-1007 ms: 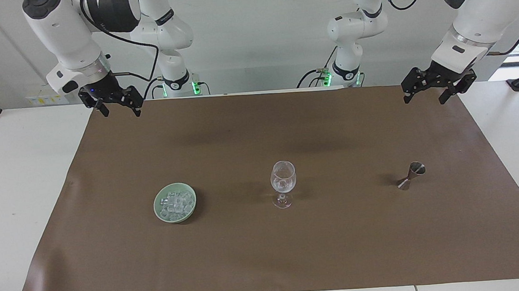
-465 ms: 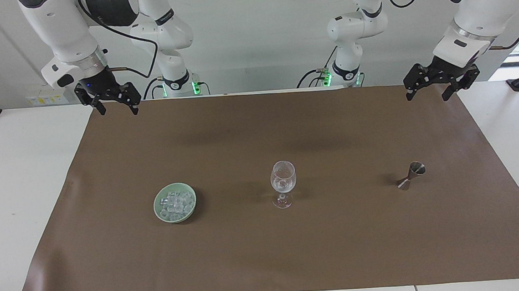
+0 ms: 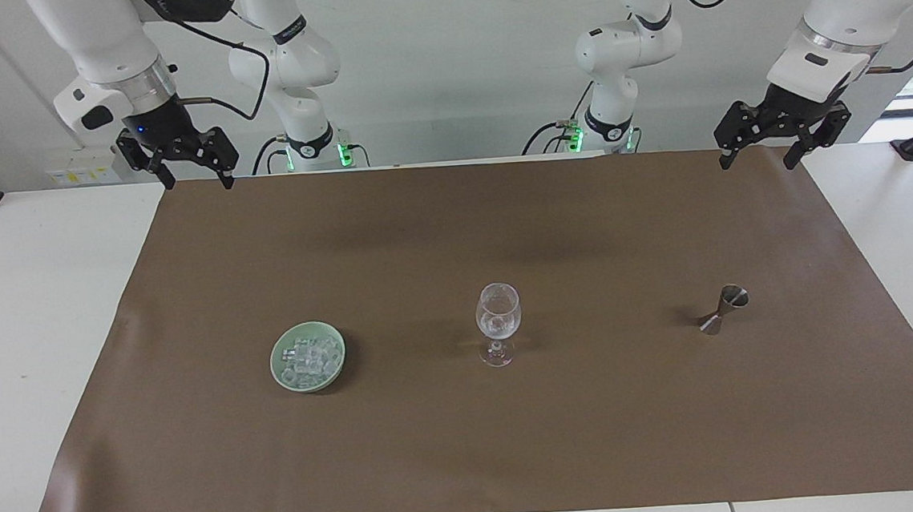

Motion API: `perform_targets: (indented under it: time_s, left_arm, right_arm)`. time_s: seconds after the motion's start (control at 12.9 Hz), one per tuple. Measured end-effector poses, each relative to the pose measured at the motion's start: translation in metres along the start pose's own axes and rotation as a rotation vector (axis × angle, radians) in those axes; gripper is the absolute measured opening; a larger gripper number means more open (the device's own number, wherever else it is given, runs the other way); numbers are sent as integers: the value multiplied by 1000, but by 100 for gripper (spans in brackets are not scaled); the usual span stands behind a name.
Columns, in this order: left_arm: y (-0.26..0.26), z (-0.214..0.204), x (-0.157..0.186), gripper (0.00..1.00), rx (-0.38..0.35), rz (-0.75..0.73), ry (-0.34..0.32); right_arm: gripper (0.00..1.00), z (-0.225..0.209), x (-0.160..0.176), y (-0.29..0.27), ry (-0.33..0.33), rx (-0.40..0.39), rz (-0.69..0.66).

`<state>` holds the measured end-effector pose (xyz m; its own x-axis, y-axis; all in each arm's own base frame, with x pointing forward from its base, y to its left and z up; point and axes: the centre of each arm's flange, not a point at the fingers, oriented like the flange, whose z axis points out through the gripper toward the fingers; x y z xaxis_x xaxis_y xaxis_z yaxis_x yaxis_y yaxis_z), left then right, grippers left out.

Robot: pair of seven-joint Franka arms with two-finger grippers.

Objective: Pour wine and add ice with both arms

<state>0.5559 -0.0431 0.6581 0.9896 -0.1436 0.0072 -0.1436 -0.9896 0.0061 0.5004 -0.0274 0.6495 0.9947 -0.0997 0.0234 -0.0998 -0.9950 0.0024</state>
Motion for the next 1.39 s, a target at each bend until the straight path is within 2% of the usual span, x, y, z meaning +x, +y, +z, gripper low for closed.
perform_targets:
  time_s: [0.93,1.16,1.39]
  left_arm:
    - [-1,0,0,100,-2,46,-1]
    - [4,0,0,100,-37,30,0]
    - [4,0,0,100,-40,23,0]
  right_arm:
    - [100,-3,-3,0,-5,0,0]
    - [100,-3,-3,0,-5,0,0]
    - [100,-3,-3,0,-5,0,0]
